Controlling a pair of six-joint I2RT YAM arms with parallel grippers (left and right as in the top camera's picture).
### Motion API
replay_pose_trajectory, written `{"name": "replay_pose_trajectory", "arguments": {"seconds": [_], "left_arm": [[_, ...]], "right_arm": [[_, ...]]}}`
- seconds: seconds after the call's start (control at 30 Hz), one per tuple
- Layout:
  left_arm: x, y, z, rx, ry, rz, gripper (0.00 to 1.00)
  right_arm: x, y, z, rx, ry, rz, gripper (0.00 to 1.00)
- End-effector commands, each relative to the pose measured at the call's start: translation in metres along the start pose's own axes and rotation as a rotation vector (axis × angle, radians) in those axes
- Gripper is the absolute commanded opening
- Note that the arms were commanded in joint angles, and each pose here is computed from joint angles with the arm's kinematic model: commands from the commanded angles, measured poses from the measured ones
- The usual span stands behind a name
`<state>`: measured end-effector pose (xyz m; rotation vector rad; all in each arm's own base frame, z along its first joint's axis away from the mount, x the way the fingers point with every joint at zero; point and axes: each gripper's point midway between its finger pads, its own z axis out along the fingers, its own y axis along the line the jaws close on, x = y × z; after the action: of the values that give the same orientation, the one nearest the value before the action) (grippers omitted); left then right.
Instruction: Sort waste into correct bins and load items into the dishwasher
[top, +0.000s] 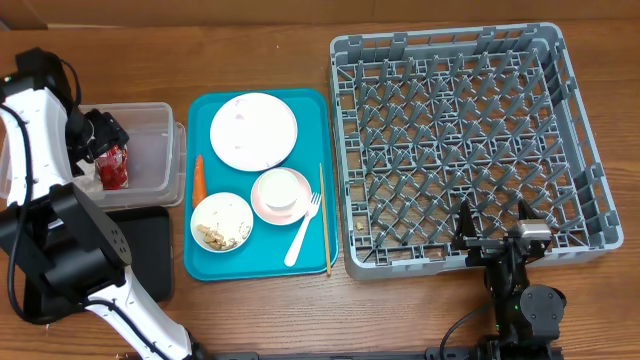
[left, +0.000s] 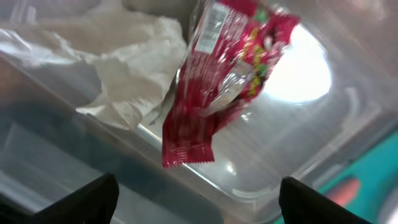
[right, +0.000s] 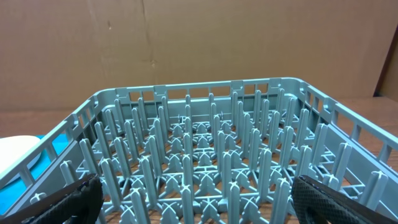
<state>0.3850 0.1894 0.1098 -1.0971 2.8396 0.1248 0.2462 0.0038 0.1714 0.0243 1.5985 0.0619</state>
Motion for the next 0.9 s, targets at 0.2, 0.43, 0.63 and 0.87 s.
{"name": "replay_pose_trajectory", "arguments": {"seconds": [0.2, 0.43, 0.63, 0.87], "left_arm": [[0.009, -0.122, -0.153, 0.312, -0.321, 0.277, 1.0], [0.079, -0.242, -0.129, 0.403, -0.248, 0.531, 0.84], [0.113, -0.293, -0.049, 0.327, -0.115, 0.519, 0.9], [0.116, -0.291, 0.006, 0.234, -0.027, 0.383, 0.86]], "right_arm": [[0.002, -0.003, 0.0, 0.012, -0.004, -0.003, 1.0], [0.002, -0.003, 0.0, 0.012, -0.004, -0.003, 1.0], [0.002, -0.002, 0.0, 0.012, -0.004, -0.003, 1.0], [0.002, -0.003, 0.0, 0.012, -0.004, -0.003, 1.0]]}}
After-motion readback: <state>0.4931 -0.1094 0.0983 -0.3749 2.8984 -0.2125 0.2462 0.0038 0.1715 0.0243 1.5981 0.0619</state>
